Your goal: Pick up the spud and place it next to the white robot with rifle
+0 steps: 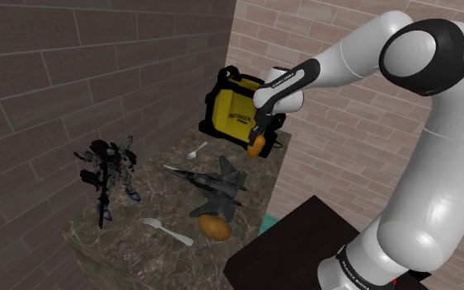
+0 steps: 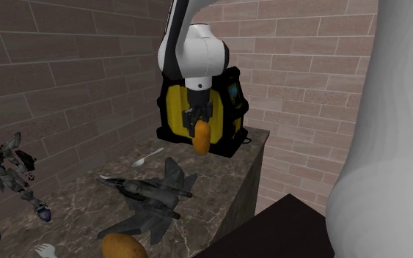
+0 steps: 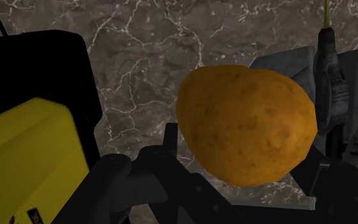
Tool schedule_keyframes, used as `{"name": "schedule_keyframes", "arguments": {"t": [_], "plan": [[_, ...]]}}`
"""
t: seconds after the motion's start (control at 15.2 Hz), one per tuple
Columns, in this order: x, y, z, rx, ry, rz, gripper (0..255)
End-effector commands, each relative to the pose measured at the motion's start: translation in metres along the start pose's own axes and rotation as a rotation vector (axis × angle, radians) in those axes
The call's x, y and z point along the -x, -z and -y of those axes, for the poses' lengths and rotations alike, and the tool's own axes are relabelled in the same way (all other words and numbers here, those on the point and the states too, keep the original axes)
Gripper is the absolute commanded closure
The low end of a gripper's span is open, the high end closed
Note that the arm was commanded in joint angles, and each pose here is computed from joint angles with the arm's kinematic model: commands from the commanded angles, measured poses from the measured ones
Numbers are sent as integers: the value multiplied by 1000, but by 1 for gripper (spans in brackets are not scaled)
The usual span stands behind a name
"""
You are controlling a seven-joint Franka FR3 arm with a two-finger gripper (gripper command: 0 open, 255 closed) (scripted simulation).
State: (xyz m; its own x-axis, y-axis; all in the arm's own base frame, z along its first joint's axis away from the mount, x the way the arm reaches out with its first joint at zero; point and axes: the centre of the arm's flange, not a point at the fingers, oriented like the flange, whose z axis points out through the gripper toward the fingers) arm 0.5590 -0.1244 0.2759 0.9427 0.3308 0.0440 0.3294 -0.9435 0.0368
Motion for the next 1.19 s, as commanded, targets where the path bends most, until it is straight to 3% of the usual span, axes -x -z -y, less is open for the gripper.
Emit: {"name": "schedule_keyframes", "arguments": {"t": [0.0, 1.12], "plan": [[0, 11, 1, 0, 0, 0, 255], [-4, 101, -2, 0, 0, 0, 255]]}}
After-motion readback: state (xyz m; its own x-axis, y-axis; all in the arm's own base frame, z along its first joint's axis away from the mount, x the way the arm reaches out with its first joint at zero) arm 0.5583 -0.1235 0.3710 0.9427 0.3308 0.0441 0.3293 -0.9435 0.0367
